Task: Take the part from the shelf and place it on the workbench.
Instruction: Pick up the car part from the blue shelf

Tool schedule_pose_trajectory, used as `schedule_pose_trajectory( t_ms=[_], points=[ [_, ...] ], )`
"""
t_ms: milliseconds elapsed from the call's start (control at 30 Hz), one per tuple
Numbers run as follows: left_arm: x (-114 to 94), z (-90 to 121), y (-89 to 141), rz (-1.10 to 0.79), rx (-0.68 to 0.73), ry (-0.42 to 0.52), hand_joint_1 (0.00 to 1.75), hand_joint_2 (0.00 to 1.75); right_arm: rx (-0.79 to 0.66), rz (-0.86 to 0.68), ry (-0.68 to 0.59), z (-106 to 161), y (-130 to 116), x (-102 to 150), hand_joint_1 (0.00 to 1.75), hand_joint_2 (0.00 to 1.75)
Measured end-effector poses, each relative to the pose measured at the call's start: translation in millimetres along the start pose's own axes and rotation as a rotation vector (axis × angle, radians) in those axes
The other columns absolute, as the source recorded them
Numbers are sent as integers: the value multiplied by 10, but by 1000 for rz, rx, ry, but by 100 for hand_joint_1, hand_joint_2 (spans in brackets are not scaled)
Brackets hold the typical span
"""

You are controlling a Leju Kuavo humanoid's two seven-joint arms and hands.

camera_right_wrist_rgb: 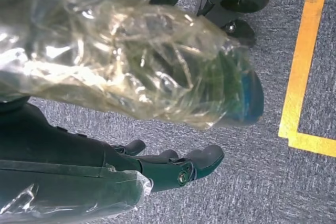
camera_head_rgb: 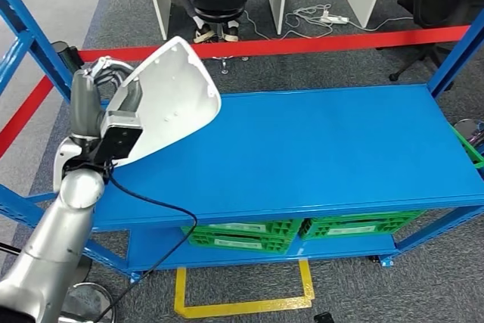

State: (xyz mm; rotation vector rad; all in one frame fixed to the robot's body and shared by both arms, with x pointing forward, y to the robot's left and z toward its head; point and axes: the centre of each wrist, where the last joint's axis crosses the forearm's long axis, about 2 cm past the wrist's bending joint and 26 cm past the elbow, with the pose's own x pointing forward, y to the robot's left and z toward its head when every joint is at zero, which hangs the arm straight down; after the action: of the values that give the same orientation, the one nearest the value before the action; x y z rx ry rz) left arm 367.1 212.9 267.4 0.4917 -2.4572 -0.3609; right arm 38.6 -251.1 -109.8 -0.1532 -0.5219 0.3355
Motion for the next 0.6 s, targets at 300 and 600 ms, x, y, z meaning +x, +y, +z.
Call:
schedule_pose_trajectory(
  t_ms=[300,600],
  points=[
    [200,74,-57,150,207,-14,175,175,-9,-8,9,9,6,-18,0,0],
    [320,240,-41,216,286,-34,175,175,-14,-18,5,14,35,-7,0,0]
  ],
)
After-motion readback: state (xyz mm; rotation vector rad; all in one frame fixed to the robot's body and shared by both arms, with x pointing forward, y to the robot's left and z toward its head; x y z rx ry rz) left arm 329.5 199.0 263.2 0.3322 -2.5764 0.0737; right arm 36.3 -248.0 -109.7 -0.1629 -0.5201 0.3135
